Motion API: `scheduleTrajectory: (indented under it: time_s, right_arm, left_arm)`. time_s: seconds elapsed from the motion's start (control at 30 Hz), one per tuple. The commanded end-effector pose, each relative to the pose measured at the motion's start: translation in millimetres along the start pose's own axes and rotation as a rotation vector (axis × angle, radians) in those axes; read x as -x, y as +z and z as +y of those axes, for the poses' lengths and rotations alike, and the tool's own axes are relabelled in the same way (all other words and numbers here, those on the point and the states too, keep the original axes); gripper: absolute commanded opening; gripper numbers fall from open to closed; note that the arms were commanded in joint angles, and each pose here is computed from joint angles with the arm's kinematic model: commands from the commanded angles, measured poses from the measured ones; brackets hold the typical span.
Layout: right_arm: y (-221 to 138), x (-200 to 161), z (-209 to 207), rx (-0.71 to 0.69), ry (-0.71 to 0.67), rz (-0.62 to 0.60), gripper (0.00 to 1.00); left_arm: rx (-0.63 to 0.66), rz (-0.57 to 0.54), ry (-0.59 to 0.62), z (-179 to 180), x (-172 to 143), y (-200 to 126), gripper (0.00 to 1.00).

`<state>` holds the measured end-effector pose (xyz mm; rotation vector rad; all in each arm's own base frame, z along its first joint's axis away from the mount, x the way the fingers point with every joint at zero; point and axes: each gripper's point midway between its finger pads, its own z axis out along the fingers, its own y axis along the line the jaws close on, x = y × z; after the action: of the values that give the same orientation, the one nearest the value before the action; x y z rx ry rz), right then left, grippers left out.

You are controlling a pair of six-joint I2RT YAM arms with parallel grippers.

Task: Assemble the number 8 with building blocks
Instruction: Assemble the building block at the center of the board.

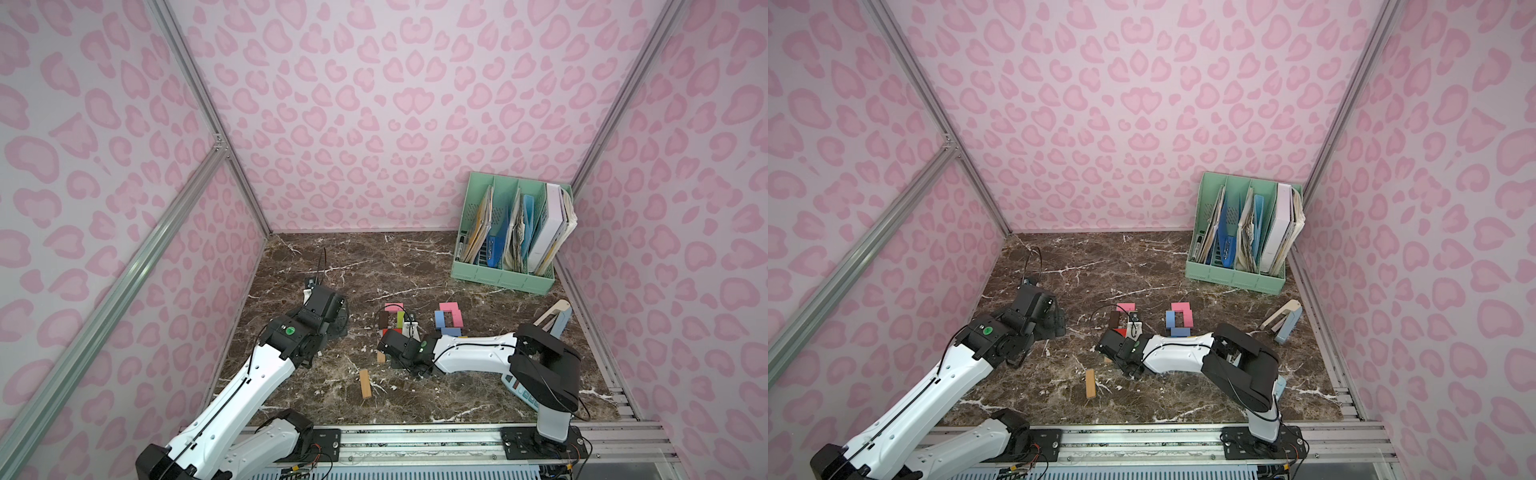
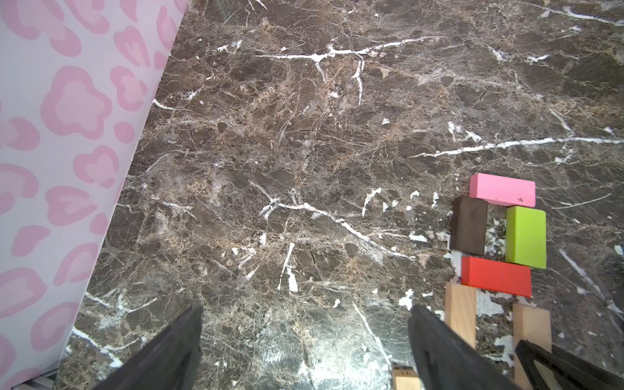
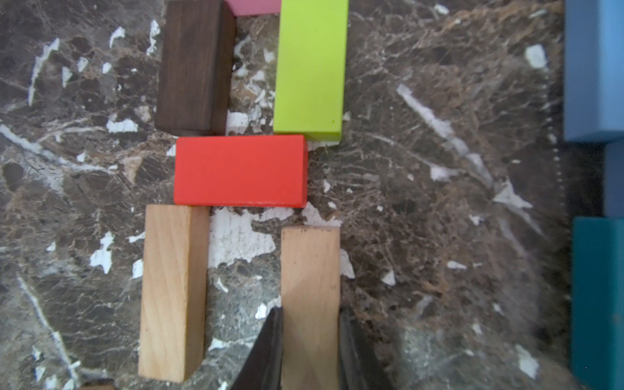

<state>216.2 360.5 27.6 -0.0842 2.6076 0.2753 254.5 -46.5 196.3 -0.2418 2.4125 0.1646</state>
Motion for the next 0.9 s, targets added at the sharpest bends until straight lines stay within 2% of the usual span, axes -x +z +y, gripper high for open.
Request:
scheduleTrajectory:
  time_s: [0.0, 0.2, 0.87]
  right_arm:
    - [0.6, -2.5, -4.1, -0.011, -0.021, 0.012, 0.23]
    - [1.9, -3.2, -1.8, 0.002, -0.023, 0.017, 0.28]
    - [2.3, 1.1, -6.2, -0.007, -0.001, 0.008, 0.28]
  left_arm:
    - [0.009, 0.019, 0.011, 2.2, -4.8, 0.7, 0.99]
    - [0.011, 0.021, 0.012, 2.4, -5.2, 0.7, 0.99]
    - [0.010, 0.026, 0.014, 1.9, -6.2, 1.6, 0.99]
